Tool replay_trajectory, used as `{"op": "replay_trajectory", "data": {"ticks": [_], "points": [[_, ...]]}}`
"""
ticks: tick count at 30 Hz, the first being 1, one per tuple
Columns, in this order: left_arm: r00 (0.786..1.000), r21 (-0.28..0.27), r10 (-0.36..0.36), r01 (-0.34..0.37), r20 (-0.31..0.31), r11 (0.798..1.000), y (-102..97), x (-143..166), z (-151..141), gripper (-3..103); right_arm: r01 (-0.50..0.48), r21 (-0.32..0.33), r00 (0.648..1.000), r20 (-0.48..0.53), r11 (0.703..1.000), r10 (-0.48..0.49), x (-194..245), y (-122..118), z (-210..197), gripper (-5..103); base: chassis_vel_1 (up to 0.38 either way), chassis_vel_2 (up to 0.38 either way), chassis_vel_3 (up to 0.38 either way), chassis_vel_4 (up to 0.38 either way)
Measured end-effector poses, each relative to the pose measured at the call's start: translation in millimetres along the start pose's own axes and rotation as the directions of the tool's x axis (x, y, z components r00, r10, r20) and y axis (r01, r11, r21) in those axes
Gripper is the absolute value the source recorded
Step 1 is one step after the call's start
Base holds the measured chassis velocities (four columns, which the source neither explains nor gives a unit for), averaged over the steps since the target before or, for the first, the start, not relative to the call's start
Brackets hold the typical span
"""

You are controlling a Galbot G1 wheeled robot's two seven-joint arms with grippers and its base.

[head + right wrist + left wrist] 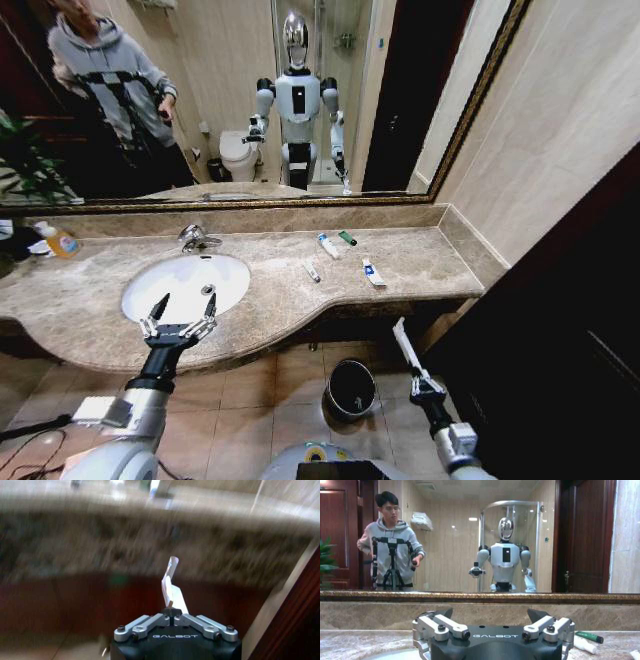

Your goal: Pick up the trash from the sink and place it in the trash bin.

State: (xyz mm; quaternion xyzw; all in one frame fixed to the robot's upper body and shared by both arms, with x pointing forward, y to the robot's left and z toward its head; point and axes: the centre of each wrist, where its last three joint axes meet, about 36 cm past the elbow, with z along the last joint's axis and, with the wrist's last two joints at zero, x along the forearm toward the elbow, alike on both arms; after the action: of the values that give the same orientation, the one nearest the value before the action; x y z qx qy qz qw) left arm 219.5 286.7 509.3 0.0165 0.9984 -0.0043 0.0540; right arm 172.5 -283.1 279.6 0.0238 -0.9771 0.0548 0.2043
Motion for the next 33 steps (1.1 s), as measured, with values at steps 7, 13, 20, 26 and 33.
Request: {"op": "replay_trajectory", "data": {"ticks": [7,13,20,26,33], "points": [[1.000,0.000,0.000,0.000,0.000,1.000,0.0,0.0,0.0,100,0.094,0.002,0.984,-0.154,0.996,-0.092,-25.7,27.1,54.4,0,0.000,0.000,0.000,0.000],[1.000,0.000,0.000,0.000,0.000,1.000,0.0,0.0,0.0,100,0.141,0.047,0.964,-0.236,0.989,-0.127,-71.8,54.1,84.8,0,0.000,0.000,0.000,0.000],[1.000,0.000,0.000,0.000,0.000,1.000,0.0,0.0,0.0,100,0.224,0.153,0.935,-0.314,0.962,-0.168,-102.5,53.5,101.8,0,0.000,0.000,0.000,0.000],[1.000,0.000,0.000,0.000,0.000,1.000,0.0,0.0,0.0,100,0.256,0.215,0.926,-0.335,0.942,-0.175,-114.1,52.6,112.0,0,0.000,0.000,0.000,0.000],[1.000,0.000,0.000,0.000,0.000,1.000,0.0,0.0,0.0,100,0.275,0.279,0.922,-0.349,0.920,-0.169,-134.5,60.3,124.0,0,0.000,0.000,0.000,0.000]]}}
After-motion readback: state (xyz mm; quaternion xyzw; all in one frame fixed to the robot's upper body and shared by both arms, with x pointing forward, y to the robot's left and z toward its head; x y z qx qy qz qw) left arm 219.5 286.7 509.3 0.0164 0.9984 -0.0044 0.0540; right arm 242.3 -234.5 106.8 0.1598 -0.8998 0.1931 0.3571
